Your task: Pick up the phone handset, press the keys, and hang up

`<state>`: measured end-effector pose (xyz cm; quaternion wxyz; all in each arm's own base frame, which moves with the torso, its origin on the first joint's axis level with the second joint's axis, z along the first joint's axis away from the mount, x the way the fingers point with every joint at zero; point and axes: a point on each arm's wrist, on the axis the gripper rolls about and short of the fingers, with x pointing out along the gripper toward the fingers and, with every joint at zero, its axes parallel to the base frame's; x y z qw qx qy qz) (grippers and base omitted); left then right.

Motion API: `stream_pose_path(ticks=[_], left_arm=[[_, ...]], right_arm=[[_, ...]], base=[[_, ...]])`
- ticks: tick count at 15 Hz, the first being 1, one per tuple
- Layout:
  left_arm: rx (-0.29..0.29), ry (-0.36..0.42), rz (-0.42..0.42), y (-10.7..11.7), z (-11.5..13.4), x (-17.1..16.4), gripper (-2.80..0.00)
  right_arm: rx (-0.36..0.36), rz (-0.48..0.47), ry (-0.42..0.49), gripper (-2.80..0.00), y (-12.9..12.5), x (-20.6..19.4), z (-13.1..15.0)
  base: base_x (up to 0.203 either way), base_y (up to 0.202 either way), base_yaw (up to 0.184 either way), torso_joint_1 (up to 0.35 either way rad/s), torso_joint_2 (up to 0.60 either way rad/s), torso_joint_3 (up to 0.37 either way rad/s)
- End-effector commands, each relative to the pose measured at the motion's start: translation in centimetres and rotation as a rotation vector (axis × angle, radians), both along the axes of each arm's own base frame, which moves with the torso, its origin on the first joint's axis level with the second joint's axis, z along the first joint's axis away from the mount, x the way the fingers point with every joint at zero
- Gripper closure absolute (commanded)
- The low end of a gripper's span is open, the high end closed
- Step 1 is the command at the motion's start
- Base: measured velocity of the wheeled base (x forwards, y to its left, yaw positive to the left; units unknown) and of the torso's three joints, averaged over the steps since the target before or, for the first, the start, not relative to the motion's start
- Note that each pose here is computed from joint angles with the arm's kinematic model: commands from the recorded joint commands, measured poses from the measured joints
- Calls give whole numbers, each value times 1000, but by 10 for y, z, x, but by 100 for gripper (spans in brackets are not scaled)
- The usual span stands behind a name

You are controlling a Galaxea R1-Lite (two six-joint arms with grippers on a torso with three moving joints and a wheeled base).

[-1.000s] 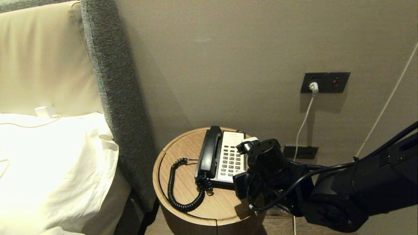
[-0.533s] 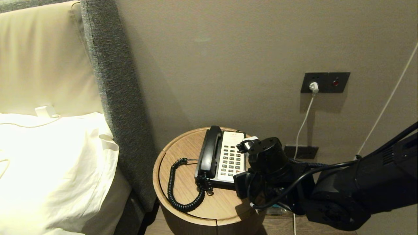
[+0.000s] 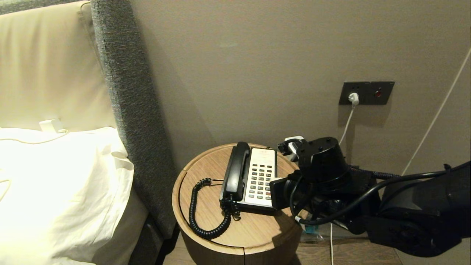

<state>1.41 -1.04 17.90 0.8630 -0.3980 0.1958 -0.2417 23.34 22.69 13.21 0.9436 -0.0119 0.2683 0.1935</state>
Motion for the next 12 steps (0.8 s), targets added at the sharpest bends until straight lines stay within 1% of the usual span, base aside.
stream_pose_path(ticks=[1, 3, 5, 7, 8, 9, 10, 12], left_arm=[[-10, -14, 75, 1, 7, 1, 0], [-6, -6, 147, 1, 11, 5, 0], [-6, -4, 286, 4, 14, 4, 0], [-2, -1, 428, 8, 9, -5, 0], [-5, -14, 467, 9, 4, -14, 0], [2, -17, 480, 10, -4, -21, 0], [42, -24, 482, 10, -15, -28, 0], [233, -59, 462, 10, -41, -34, 0]], right_arm=[[42, -4, -45, 0, 1, 1, 17], [58, -7, -61, 0, 4, 5, 23], [75, -12, -81, 0, 5, 8, 31], [83, -34, -91, 0, 1, 15, 36], [86, -45, -97, 0, -1, 18, 38], [87, -43, -108, 0, -2, 19, 40], [95, -42, -120, 0, -1, 19, 44], [111, -43, -138, 0, 1, 21, 51]], base=[[0, 0, 0, 0, 0, 0], [0, 0, 0, 0, 0, 0], [0, 0, 0, 0, 0, 0], [0, 0, 0, 0, 0, 0], [0, 0, 0, 0, 0, 0], [0, 0, 0, 0, 0, 0], [0, 0, 0, 0, 0, 0], [0, 0, 0, 0, 0, 0]])
